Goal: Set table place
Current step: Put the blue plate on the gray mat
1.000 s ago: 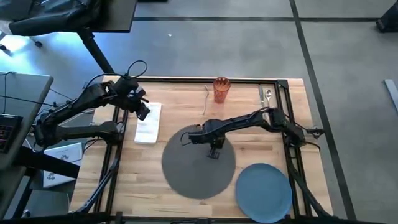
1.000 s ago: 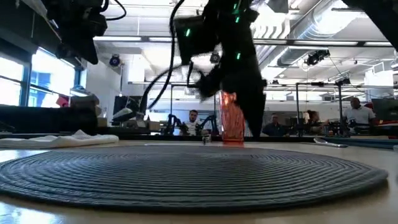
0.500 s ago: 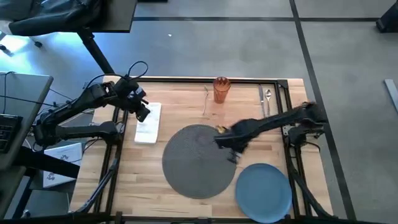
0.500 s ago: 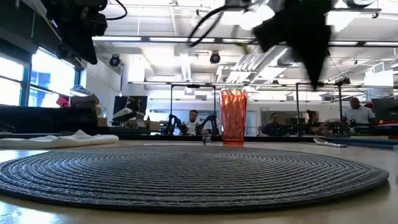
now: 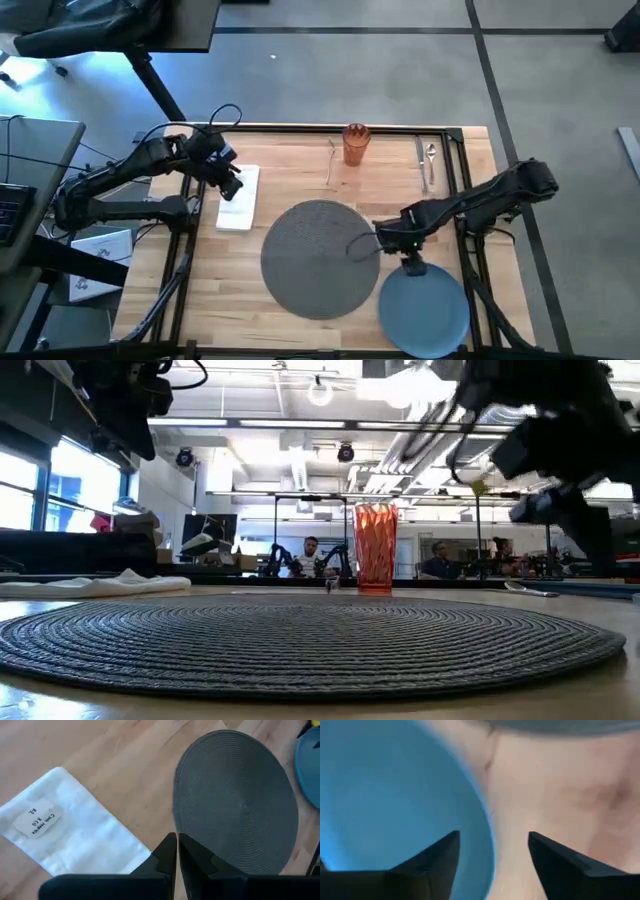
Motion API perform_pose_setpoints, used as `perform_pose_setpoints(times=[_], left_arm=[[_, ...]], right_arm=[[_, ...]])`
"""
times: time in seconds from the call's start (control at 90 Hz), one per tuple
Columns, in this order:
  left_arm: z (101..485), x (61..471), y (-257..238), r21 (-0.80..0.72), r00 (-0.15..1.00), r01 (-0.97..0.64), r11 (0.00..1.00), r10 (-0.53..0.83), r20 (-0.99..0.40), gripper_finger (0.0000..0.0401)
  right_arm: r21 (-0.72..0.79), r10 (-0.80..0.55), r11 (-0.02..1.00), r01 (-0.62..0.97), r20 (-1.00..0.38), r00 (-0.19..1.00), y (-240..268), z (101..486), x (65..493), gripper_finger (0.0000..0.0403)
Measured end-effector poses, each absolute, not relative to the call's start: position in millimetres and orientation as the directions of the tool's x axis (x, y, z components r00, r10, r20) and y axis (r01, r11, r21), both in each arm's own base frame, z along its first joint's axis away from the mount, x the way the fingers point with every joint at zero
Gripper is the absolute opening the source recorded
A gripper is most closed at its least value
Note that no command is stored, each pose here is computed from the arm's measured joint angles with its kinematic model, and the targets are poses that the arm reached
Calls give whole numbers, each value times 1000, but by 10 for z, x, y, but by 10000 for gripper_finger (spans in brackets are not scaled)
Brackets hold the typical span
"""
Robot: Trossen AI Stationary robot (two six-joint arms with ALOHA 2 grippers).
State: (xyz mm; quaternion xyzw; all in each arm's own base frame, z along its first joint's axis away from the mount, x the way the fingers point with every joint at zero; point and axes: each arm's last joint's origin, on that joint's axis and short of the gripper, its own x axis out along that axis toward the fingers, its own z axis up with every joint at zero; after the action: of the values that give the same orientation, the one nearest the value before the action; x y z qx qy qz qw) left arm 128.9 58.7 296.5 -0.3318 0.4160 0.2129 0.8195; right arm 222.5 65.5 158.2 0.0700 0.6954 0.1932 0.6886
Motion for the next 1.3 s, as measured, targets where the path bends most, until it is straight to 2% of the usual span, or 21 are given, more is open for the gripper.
perform_pose_setpoints(times=[0.122, 0.289, 0.467, 0.567, 0.622, 0.778, 0.933, 1.044, 1.111, 1.3], left_arm=[[2963, 1294, 578, -356, 550, -656, 666, 99, -829, 5], [2958, 1300, 573, -345, 530, -712, 611, 146, -835, 5], [2958, 1306, 561, -343, 520, -741, 577, 170, -837, 5], [2959, 1308, 558, -338, 513, -757, 559, 189, -837, 5], [2959, 1309, 559, -336, 511, -762, 554, 196, -837, 5], [2961, 1311, 561, -336, 513, -762, 554, 200, -835, 5], [2966, 1319, 566, -337, 518, -761, 554, 207, -830, 5], [2975, 1331, 571, -345, 531, -756, 556, 213, -820, 5], [2984, 1343, 577, -352, 543, -750, 560, 218, -811, 5], [3003, 1368, 588, -355, 567, -731, 582, 230, -791, 5]], right_arm=[[364, 362, 912, -188, -931, -45, 638, 1431, 2162, 227], [352, 357, 916, -191, -934, -11, 669, 1301, 2094, 180], [242, 245, 960, -138, -969, 7, 724, 1252, 2039, 99], [224, 224, 966, -131, -974, -12, 722, 1251, 2019, 32], [224, 222, 967, -118, -975, -30, 721, 1272, 2016, 12], [261, 249, 958, -116, -962, -109, 664, 1455, 1942, 1], [314, 310, 948, -56, -948, -74, 546, 1735, 1921, 0], [379, 378, 925, 27, -925, 50, 431, 1913, 1972, 0], [412, 408, 910, 55, -910, 73, 372, 1951, 1969, 0], [412, 411, 911, -8, -908, 83, 300, 1934, 2002, 0]])
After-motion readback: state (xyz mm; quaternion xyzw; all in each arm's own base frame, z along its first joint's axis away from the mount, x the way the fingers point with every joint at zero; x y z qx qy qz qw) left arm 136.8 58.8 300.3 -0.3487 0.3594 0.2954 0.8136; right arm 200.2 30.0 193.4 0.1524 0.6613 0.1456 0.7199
